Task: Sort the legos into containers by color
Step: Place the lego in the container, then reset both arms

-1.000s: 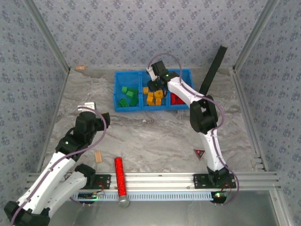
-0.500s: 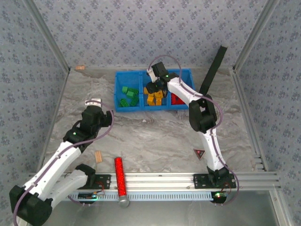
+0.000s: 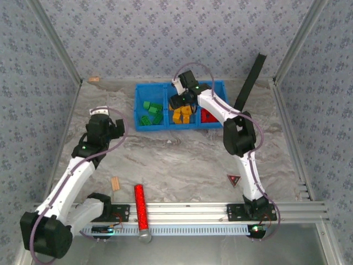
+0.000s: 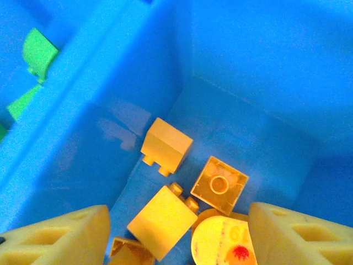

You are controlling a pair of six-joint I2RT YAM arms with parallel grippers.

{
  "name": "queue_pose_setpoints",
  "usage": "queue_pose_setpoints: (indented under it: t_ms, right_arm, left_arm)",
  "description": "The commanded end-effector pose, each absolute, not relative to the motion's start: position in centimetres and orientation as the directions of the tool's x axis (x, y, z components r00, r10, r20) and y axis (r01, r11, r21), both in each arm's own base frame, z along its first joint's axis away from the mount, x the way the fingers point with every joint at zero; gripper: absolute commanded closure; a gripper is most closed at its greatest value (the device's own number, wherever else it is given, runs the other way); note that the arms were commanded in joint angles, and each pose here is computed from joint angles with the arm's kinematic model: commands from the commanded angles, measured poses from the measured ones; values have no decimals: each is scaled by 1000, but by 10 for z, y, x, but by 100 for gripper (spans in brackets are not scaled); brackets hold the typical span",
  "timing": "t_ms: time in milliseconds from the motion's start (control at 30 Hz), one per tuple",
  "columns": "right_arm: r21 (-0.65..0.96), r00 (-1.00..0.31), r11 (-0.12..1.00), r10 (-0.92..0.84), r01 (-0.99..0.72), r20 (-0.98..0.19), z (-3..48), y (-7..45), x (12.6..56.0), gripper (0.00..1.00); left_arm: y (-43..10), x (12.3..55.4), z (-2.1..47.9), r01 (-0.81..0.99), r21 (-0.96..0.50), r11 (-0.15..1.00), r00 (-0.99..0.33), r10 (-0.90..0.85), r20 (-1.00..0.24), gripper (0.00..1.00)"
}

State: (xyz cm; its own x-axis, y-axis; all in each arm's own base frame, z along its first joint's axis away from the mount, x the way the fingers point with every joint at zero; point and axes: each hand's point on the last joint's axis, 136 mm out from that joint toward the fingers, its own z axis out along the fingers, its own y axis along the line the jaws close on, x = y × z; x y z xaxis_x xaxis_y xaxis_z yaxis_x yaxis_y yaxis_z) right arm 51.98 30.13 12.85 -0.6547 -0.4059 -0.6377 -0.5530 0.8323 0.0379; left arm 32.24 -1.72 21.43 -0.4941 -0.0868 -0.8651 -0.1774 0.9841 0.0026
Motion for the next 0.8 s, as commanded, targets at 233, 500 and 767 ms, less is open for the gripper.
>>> queue_pose_setpoints:
  t_ms: [233,500,767]
  right_arm:
    - [16,-614,833,-395,-553,-683,208,276,493,17]
    - [-9,-652,898,-326,-439,-685,230,190,432,0]
    - [-71,-628,967,-213,-244,-748,231,109,377,0]
  left_arm:
    - [17,336,209,-263,59,963,-459,-71,-886,0]
    - [29,341,167,-312,80,947,-415,-60,-908,0]
    - [33,367,145,-251,-7,968,-305,-86,-948,0]
